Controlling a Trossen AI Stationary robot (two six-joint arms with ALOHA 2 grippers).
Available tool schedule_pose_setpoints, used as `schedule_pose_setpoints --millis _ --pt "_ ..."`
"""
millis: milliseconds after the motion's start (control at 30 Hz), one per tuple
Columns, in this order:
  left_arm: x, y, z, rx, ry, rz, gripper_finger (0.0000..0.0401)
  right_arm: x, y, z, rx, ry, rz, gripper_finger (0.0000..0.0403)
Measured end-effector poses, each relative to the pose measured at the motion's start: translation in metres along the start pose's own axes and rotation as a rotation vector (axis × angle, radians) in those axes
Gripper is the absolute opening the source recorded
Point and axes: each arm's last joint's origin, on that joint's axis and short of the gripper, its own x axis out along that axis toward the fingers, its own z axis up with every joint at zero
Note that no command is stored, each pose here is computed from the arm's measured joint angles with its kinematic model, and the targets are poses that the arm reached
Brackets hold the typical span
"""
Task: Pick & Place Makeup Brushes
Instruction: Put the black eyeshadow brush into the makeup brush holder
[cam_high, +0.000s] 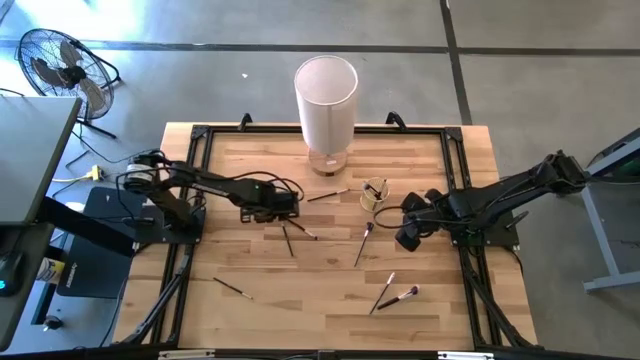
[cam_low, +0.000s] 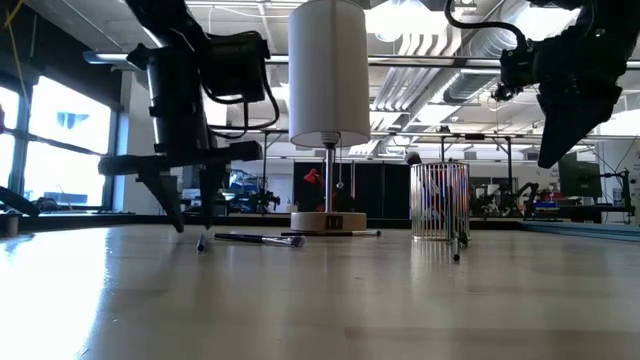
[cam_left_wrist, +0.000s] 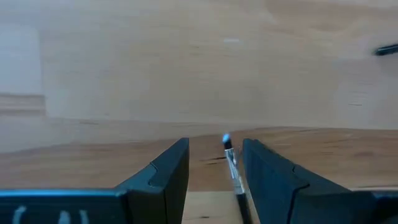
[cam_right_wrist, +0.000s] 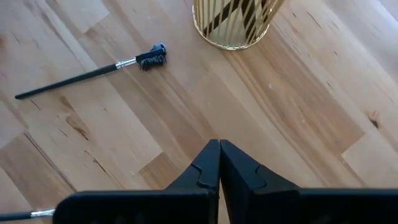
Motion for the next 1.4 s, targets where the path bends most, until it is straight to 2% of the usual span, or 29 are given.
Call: schedule_pose_setpoints --millis 300,667,800,967,1100,1400 --pt "0.012 -0.005 -0.002 -0.048 0.011 -0.003 0.0145 0.000 0.000 0.000 -0.047 -0.002 0.001 0.0006" --pt "0.020 -0.004 -0.003 -0.055 -0.017 0.021 0.0142 0.000 0.000 0.001 -0.063 -0.017 -0.003 0.0006" --pt "0.020 -0.004 -0.002 -0.058 -0.026 0.026 0.0115 0.000 0.001 0.001 -0.061 -0.019 -0.001 0.0005" --pt "0.020 -0.002 -0.002 -0.056 -0.044 0.042 0.0055 0.000 0.002 0.002 -0.048 -0.033 0.017 0.0002" --pt "0.020 -0.001 -0.002 -0.004 -0.054 0.049 0.0008 0.000 0.003 0.003 -0.042 -0.039 0.028 0.0006" --pt "0.018 -0.001 -0.004 0.088 -0.064 0.042 0.0001 0.000 0.004 0.004 -0.040 -0.043 0.034 0.0003"
